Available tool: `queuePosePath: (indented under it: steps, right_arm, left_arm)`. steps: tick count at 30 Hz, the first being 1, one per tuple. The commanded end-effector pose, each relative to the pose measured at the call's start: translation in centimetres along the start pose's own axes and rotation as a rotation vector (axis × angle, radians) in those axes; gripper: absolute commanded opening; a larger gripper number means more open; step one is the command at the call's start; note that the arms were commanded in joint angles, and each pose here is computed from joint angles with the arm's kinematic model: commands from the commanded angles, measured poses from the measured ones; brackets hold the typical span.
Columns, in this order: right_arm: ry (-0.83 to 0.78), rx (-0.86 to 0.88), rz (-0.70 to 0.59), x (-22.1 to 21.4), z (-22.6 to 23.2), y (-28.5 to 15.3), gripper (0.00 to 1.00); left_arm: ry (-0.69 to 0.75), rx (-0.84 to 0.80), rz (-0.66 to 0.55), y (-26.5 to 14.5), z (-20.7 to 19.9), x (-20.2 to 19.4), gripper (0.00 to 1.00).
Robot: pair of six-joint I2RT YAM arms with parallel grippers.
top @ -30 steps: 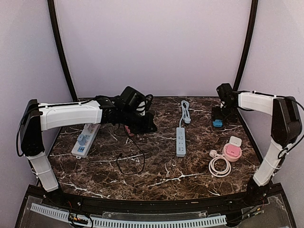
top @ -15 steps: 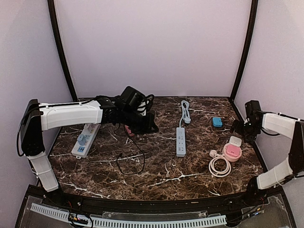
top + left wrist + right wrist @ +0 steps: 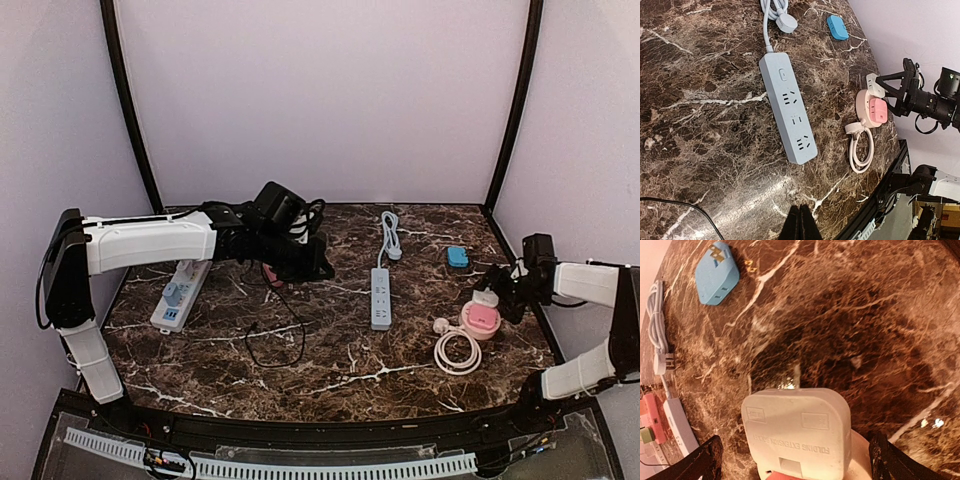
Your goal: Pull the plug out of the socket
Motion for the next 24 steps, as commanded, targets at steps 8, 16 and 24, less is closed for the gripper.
queuePosePath:
  steps: [8, 16, 24]
  right_arm:
    - [-0.033, 0.229, 0.161, -8.4, 5.9, 0.4, 0.99]
    - [-0.181, 0.249, 0.272, -14.2, 11.6, 2.2, 0.99]
    - [-0.3, 0.357, 0.348, -16.5, 17.8, 4.8, 0.99]
  left_arm:
    - [0.016, -0.038, -0.024, -0.1, -0.6, 0.9, 0.01]
    - [0.008, -0.046, -0.005, 0.5, -0.5, 0.8, 0.01]
    - [-0.008, -0.045, 0.009, 0.9, -0.2, 0.4, 0.01]
Point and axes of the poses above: each gripper's point midway between its finger pads, its own y axis out along the fingers, its own z axis along the line the jaws close on, x = y × z, the point moved 7 cm from there along -y, back along the fingers, and after that the axes turned 4 degrees about y, right-handed, at the moved point
